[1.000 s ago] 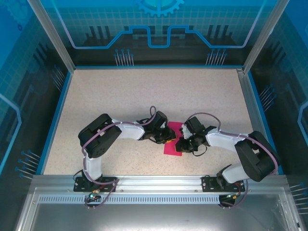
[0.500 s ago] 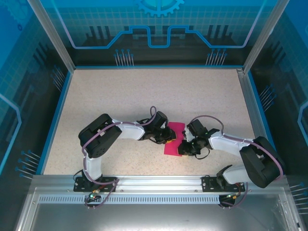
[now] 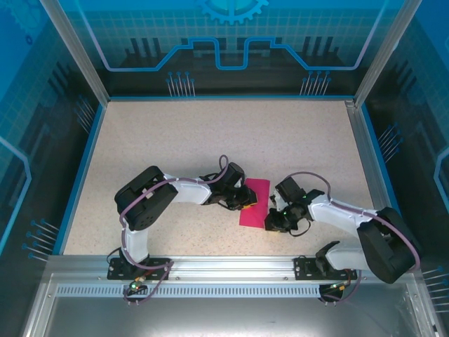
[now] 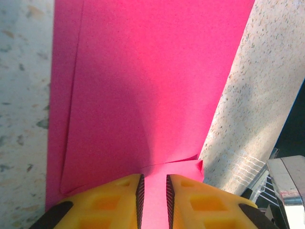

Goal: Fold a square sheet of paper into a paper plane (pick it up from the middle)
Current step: Fold the triangle a second time at the center of the table.

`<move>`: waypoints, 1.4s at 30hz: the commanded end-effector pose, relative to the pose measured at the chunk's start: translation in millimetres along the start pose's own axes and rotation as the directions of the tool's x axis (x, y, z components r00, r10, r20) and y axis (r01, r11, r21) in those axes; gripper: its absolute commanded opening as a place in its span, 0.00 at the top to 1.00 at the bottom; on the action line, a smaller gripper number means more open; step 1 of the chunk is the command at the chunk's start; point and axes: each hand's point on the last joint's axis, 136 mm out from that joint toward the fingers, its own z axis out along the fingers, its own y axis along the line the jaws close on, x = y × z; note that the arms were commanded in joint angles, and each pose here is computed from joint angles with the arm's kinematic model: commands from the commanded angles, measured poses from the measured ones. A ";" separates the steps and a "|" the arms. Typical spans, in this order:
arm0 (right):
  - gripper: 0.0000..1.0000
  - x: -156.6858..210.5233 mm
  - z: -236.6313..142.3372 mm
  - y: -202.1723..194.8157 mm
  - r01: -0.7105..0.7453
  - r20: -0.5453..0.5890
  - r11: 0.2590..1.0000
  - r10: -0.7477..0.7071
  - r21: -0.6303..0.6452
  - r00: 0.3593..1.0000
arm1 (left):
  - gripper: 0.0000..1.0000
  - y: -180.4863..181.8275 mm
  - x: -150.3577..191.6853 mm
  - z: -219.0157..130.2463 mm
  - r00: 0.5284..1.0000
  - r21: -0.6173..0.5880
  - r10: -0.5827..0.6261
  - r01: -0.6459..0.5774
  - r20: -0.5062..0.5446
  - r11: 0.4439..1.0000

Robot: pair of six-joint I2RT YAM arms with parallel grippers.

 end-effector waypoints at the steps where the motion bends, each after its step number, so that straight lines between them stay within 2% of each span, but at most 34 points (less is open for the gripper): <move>1: 0.82 -1.7 -17.3 8.6 0.006 0.029 1.000 -0.006 0.001 1.000 | 0.76 34.9 10.3 12.2 0.999 -0.108 -0.028 0.024 -0.036 0.994; 4: 0.81 -16.3 -27.5 30.0 0.034 0.083 0.997 -0.028 -0.068 0.996 | 0.76 33.0 9.5 11.8 0.999 -0.104 -0.025 0.021 -0.034 0.994; 9: 0.81 -37.0 -21.3 57.4 0.062 0.097 0.985 -0.046 -0.164 0.994 | 0.76 30.2 8.3 11.7 0.999 -0.098 -0.023 0.020 -0.033 0.995; 12: 0.83 -41.9 -6.1 45.3 0.029 0.060 0.995 -0.024 -0.100 0.998 | 0.75 27.1 7.1 11.5 0.999 -0.091 -0.021 0.018 -0.030 0.996; 18: 0.85 -22.8 24.7 3.3 -0.030 -0.028 0.999 0.031 0.029 0.999 | 0.73 10.7 4.0 7.8 0.999 -0.054 0.015 -0.016 -0.029 0.998; 25: 0.87 -16.2 33.0 -2.0 -0.054 -0.027 0.999 0.054 0.005 0.998 | 0.67 -29.8 0.8 -11.4 0.996 0.042 0.085 -0.085 -0.011 0.995; 28: 0.88 -17.4 33.0 -1.3 -0.055 -0.024 0.998 0.055 0.002 0.998 | 0.68 -35.5 4.8 -16.2 0.996 0.062 0.085 -0.084 -0.022 0.995; 36: 0.89 -20.0 30.8 -0.8 -0.057 -0.006 0.998 0.057 0.005 0.998 | 0.74 -20.4 16.5 -5.7 0.997 0.073 0.049 -0.045 -0.059 0.996; 42: 0.90 -15.1 31.3 -8.3 -0.059 -0.013 0.998 0.060 0.033 0.998 | 0.77 13.8 13.5 12.5 0.999 -0.020 0.006 -0.007 -0.040 1.000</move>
